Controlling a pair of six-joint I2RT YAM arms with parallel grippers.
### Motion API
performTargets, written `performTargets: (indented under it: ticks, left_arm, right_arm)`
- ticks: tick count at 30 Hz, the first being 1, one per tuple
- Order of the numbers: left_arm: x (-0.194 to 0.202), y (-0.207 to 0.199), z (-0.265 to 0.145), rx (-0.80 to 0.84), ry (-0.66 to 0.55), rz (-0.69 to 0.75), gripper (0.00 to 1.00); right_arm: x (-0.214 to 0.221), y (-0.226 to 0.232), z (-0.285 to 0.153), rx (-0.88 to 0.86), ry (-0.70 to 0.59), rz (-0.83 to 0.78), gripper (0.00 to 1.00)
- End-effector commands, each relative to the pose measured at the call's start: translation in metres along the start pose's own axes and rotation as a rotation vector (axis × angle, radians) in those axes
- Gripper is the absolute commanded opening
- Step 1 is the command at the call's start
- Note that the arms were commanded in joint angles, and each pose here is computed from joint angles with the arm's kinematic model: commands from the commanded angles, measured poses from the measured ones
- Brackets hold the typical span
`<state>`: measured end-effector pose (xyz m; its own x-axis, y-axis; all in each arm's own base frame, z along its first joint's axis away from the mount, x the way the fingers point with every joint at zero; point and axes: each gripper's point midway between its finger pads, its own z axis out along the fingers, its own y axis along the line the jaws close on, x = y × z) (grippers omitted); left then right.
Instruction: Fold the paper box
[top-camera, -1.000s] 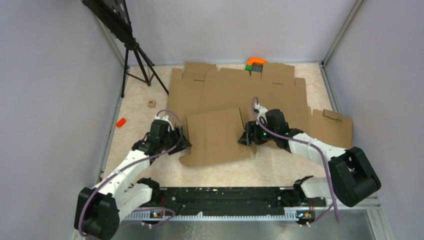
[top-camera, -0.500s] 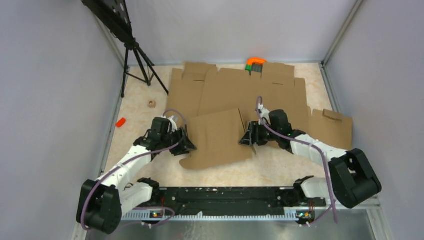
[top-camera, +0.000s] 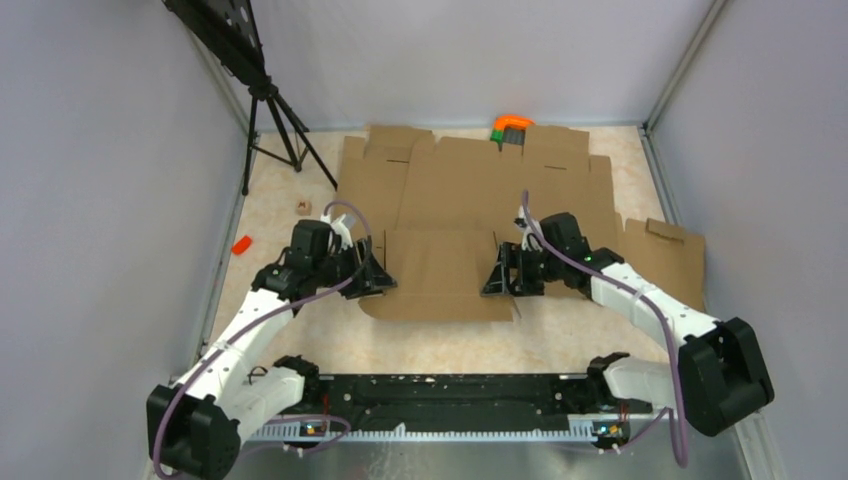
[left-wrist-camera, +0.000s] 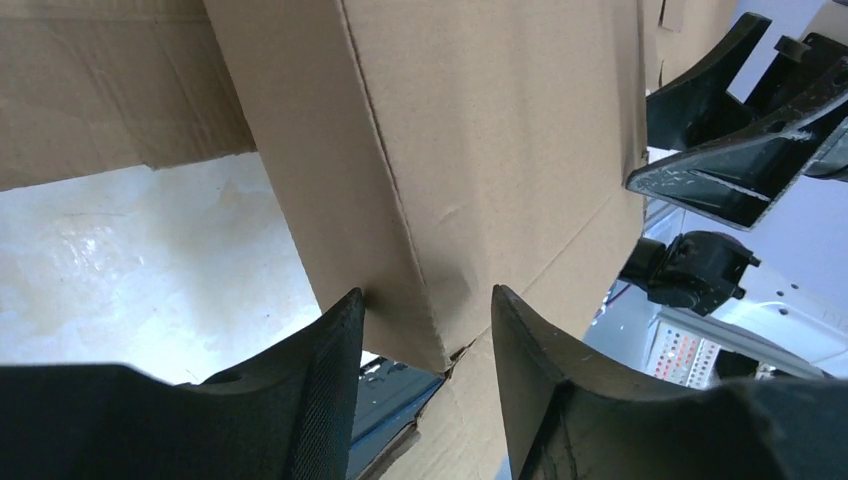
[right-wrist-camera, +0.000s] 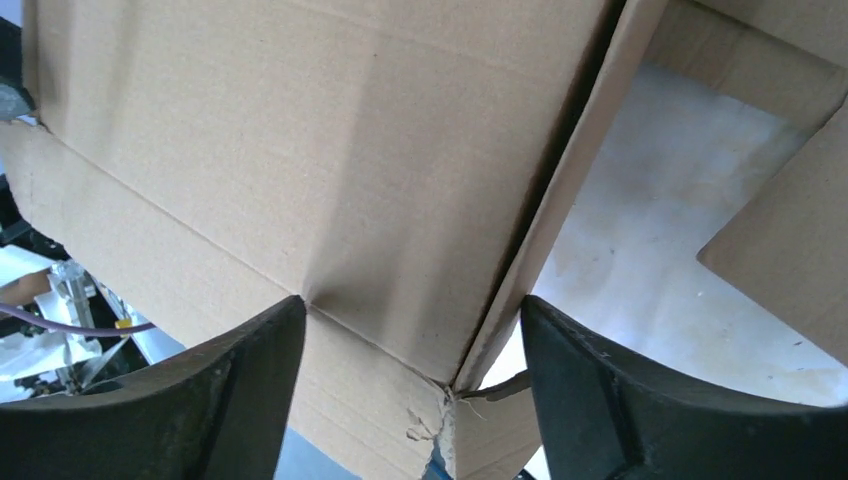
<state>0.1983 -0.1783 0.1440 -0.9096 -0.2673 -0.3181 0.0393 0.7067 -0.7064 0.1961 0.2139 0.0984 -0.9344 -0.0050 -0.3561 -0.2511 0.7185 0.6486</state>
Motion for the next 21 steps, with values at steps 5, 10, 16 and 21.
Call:
performTargets:
  ticks: [5, 10, 16, 21]
  left_arm:
    - [-0.037, -0.002, 0.001, -0.029, -0.164, 0.140, 0.54]
    - [-0.057, 0.016, -0.030, -0.235, -0.283, 0.189, 0.56]
    - [-0.046, -0.006, -0.029, -0.160, -0.268, 0.226, 0.55]
    - [-0.019, -0.056, 0.004, -0.011, -0.174, 0.297, 0.53]
  right_arm:
    - [-0.011, 0.027, -0.010, -0.074, -0.049, -0.049, 0.86]
    - [0.005, 0.000, -0.013, 0.038, -0.053, -0.045, 0.95]
    - [0.004, -0.030, -0.028, 0.193, -0.220, 0.070, 0.98]
    - [0.010, -0.032, -0.030, 0.148, -0.342, 0.354, 0.98]
